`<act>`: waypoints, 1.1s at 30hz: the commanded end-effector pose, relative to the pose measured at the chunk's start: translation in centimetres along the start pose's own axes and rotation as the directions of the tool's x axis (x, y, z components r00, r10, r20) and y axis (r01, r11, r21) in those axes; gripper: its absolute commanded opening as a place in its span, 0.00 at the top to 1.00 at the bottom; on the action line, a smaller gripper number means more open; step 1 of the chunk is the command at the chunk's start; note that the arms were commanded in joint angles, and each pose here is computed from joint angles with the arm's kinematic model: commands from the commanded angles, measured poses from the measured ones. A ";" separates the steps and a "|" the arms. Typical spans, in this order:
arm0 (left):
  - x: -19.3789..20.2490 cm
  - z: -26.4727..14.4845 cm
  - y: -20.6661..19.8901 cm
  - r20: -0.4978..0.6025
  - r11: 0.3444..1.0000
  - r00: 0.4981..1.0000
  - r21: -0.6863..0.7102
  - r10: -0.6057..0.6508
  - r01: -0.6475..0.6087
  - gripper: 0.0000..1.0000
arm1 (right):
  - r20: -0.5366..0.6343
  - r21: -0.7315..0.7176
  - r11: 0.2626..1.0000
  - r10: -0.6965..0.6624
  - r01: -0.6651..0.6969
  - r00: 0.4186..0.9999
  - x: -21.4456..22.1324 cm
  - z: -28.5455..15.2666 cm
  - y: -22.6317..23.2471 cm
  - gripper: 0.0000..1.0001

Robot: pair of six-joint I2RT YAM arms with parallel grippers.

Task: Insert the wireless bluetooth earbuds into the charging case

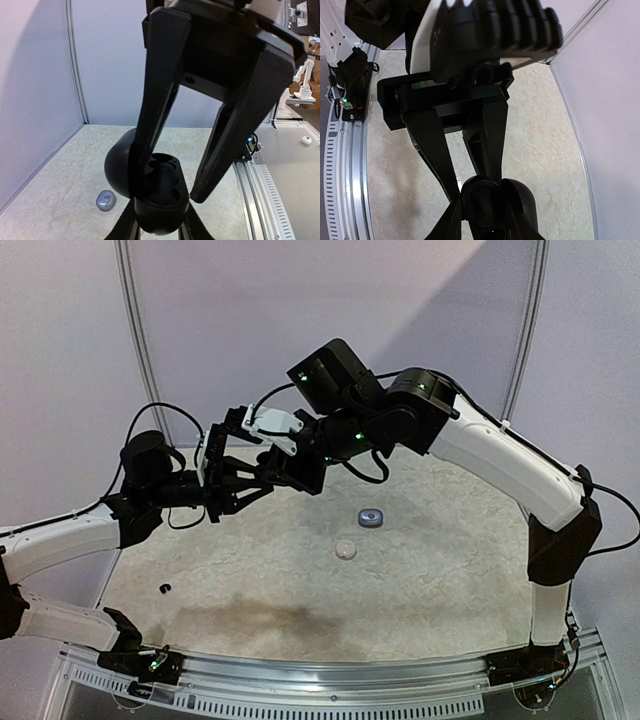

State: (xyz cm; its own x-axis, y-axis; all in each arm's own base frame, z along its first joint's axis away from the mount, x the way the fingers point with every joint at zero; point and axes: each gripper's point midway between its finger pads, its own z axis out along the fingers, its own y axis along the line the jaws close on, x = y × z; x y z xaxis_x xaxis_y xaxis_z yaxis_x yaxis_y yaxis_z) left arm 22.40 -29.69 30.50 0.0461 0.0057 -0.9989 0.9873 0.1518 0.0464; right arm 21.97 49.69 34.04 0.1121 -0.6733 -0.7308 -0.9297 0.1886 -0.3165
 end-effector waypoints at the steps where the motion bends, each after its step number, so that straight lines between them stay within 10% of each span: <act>1: -3.3 -0.4 -1.2 0.096 0.993 0.990 0.035 0.106 -0.110 1.00 | -0.020 0.015 0.998 0.058 -0.058 0.998 0.9 -0.6 -0.9 0.68; 33: -2.5 -0.2 0.7 0.080 0.990 0.988 -0.036 -0.132 0.135 1.00 | 0.243 -0.061 0.978 0.209 -0.200 0.947 -4.4 -5.8 -2.9 0.78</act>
State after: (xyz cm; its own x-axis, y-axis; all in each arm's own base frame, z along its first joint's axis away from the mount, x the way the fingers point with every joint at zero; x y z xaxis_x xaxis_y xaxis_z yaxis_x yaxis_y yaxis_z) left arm 21.97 -29.45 32.67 0.0326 -0.0642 -0.9974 0.9885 0.1492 0.0227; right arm 22.14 48.67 39.47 -0.0076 -0.4759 -0.8794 -0.9609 0.2468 -0.1253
